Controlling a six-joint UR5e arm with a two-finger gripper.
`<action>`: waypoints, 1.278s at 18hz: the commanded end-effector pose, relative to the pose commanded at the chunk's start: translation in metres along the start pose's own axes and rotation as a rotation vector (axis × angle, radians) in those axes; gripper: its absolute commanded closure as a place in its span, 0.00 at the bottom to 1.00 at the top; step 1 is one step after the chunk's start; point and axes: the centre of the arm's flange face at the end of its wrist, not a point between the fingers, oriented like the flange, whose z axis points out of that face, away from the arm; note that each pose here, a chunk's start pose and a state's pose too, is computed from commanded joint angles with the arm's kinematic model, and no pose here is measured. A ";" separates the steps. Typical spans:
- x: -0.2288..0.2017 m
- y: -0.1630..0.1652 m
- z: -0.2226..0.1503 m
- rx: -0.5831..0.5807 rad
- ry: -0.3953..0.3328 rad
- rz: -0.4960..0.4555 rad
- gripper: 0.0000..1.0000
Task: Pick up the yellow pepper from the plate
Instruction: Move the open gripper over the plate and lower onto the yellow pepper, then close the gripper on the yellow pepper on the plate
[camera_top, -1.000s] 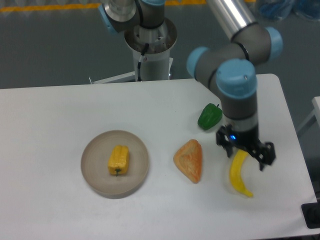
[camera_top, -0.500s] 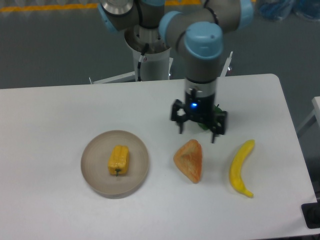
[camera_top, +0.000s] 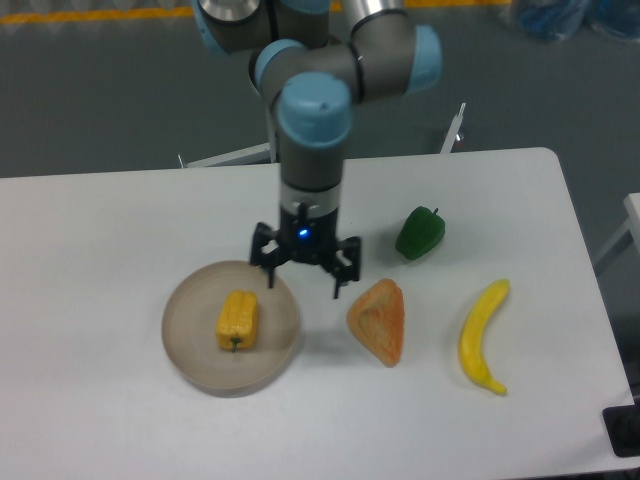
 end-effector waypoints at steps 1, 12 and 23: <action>0.013 -0.002 0.009 -0.007 0.003 0.021 0.00; 0.051 0.016 0.062 -0.102 -0.023 0.090 0.00; 0.066 0.016 0.079 -0.116 -0.021 0.115 0.00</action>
